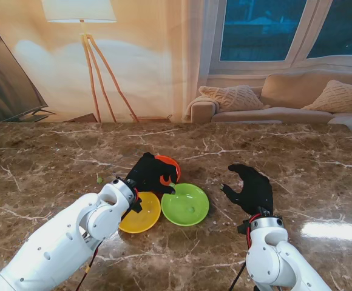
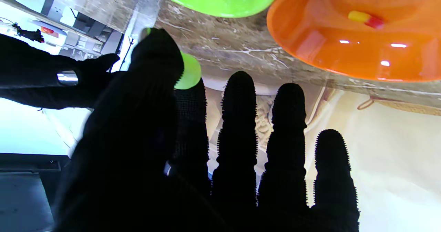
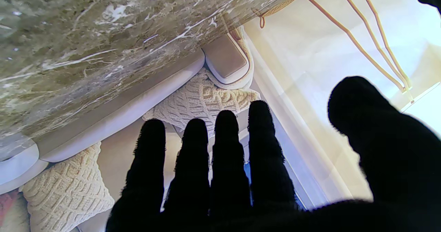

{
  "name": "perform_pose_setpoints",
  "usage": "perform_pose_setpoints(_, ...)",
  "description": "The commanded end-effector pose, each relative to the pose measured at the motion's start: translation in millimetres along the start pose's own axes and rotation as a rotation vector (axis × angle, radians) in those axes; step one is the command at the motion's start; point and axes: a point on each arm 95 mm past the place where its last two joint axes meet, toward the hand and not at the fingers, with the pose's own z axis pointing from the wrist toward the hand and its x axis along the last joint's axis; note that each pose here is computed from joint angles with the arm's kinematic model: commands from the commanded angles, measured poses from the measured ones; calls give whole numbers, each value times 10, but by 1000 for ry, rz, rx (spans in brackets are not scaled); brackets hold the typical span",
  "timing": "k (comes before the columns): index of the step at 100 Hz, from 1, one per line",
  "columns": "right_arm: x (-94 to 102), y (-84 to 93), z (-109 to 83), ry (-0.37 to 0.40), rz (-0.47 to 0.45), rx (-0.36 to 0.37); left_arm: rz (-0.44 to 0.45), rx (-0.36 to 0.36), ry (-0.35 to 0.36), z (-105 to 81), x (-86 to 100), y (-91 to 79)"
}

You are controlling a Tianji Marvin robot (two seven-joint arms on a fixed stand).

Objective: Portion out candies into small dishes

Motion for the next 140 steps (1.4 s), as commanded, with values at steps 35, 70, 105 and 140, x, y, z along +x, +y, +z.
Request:
perform_pose_setpoints(35, -25, -25, -45, -10, 3, 12, -16, -72, 64, 25, 96, 137)
perform_pose_setpoints(70, -31, -19, -50, -12, 0, 7, -26, -98, 87, 27, 93, 140)
perform_pose_setpoints(105, -32, -20, -53, -13, 0, 8, -19, -90, 94, 15, 95, 108)
perform_pose_setpoints(140, -27, -26, -55, -12, 0, 11, 79, -32, -86, -202, -218, -447)
